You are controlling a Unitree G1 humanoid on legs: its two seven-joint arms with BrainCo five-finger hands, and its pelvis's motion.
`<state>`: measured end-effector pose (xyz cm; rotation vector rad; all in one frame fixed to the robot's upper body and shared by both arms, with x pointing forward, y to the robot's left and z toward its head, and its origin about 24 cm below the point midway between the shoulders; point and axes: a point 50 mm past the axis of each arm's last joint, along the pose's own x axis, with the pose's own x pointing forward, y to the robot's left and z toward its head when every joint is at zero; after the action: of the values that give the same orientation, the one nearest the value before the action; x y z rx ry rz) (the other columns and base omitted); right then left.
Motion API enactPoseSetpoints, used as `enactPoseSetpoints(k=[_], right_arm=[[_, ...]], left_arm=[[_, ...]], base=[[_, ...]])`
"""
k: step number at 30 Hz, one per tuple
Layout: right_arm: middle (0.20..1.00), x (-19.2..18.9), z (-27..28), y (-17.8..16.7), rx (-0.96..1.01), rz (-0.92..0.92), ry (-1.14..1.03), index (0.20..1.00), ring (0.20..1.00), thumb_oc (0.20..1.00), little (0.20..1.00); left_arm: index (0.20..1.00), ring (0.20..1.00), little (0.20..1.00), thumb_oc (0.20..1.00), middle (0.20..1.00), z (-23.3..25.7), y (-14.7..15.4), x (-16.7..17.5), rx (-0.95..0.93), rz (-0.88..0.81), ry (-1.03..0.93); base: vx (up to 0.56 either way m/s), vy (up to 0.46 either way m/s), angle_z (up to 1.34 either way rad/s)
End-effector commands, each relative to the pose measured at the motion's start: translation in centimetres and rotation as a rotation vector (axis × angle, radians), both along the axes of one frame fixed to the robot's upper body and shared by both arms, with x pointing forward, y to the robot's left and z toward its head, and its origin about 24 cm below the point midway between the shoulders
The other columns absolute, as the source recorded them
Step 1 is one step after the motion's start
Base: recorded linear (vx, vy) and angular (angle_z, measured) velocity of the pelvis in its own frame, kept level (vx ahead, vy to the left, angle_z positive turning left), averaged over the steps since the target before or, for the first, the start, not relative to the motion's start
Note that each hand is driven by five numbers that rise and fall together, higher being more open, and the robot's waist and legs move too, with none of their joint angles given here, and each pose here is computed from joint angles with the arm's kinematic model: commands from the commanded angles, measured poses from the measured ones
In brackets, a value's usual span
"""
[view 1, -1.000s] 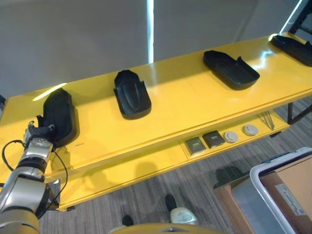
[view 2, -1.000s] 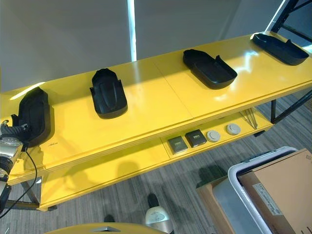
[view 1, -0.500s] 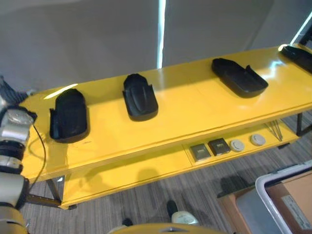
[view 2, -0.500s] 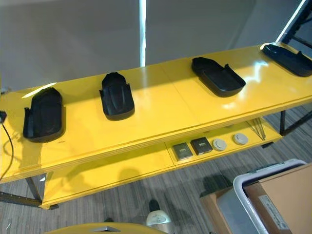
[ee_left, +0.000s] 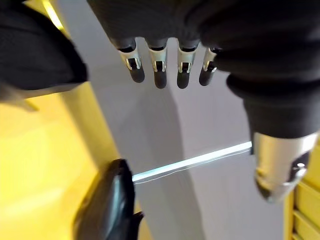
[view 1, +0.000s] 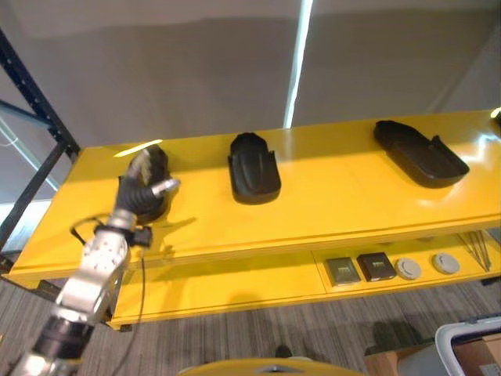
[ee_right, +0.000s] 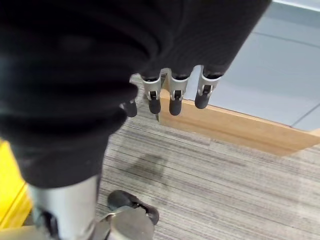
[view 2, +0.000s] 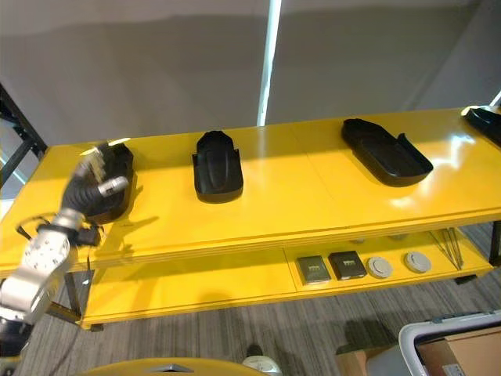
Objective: Move parts from the plastic box to the shelf.
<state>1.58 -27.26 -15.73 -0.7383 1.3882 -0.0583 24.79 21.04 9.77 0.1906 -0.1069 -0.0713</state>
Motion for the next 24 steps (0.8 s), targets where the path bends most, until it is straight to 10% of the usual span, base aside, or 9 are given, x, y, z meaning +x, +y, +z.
enactPoseSetpoints(k=[1, 4, 5, 6, 24], right_arm=[[1.0, -1.1, 0.2, -1.0, -0.05, -0.077, 0.021, 1.0, 1.0, 1.0, 1.0], [1.0, -1.0, 0.2, -0.8, -0.049, -0.08, 0.016, 1.0, 1.0, 1.0, 1.0], [1.0, -0.6, 0.1, -0.8, -0.047, -0.079, 0.012, 1.0, 1.0, 1.0, 1.0], [1.0, -0.4, 0.1, -0.8, -0.046, -0.078, 0.01, 1.0, 1.0, 1.0, 1.0], [1.0, -0.1, 0.0, -0.2, -0.041, -0.038, 0.009, 1.0, 1.0, 1.0, 1.0]], left_arm=[[1.0, 1.0, 1.0, 1.0, 1.0, 1.1, 0.4, 0.9, -0.041, 0.023, -0.095], [0.784, 0.784, 0.784, 0.784, 0.784, -1.1, 0.9, 0.4, -0.014, 0.068, -0.028], [0.253, 0.253, 0.253, 0.253, 0.253, -2.5, 0.9, 0.1, -0.045, 0.081, 0.023], [0.2, 0.2, 0.2, 0.2, 0.2, -2.8, 0.8, 0.0, -0.009, 0.085, 0.012], [0.2, 0.2, 0.2, 0.2, 0.2, -4.7, 0.4, 1.9, -0.014, 0.234, 0.051]], base=[[-0.07, -0.037, 0.23], [-0.05, -0.025, 0.13], [-0.05, -0.024, 0.05], [-0.05, -0.024, 0.05], [-0.01, 0.001, 0.0]])
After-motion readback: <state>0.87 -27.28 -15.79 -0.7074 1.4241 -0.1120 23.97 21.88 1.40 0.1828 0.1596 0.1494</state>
